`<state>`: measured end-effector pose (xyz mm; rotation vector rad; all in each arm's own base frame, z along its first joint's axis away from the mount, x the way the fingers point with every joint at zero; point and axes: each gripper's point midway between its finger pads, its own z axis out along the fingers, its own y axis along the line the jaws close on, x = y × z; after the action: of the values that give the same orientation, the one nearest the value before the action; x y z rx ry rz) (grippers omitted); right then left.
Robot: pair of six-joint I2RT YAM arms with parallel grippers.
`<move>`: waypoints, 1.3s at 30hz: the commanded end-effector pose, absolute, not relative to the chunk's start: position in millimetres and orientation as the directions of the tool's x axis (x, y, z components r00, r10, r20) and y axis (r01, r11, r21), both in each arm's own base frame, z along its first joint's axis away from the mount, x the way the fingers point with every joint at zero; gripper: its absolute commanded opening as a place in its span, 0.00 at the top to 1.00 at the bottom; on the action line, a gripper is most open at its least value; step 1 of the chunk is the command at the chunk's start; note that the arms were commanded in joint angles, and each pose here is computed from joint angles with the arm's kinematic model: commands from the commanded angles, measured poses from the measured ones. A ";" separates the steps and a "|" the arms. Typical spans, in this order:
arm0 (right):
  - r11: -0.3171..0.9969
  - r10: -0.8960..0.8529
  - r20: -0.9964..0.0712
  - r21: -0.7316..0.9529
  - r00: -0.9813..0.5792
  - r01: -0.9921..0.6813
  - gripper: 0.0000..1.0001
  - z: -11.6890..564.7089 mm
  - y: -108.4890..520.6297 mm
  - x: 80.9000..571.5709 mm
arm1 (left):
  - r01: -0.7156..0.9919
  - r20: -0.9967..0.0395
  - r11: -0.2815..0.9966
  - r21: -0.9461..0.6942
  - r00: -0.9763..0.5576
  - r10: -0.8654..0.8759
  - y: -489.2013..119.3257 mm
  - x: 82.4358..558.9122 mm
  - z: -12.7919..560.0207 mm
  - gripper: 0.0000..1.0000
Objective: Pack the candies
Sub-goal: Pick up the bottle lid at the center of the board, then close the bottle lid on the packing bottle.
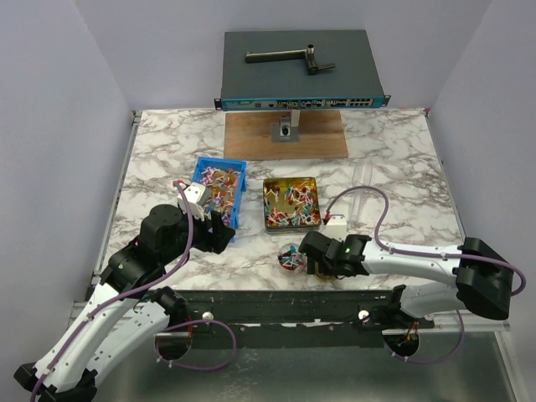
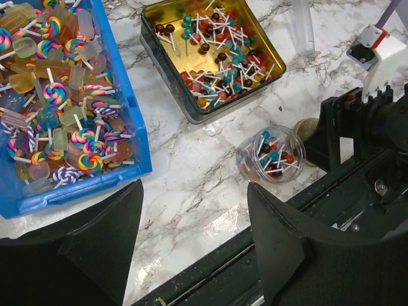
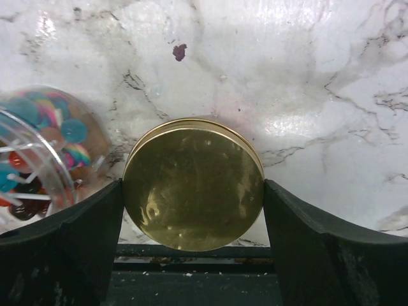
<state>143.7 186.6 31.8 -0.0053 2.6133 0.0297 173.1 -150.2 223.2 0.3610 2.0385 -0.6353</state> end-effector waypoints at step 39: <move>0.952 -0.217 -0.563 0.058 -0.797 -0.301 0.31 111.7 284.5 161.3 | 0.470 -0.858 0.834 -0.288 -0.513 -0.007 -147.3 176.2 221.4 0.31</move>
<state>163.0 262.3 109.8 -0.3067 2.5260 0.1181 173.1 -150.1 223.1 0.3602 2.0389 -0.6347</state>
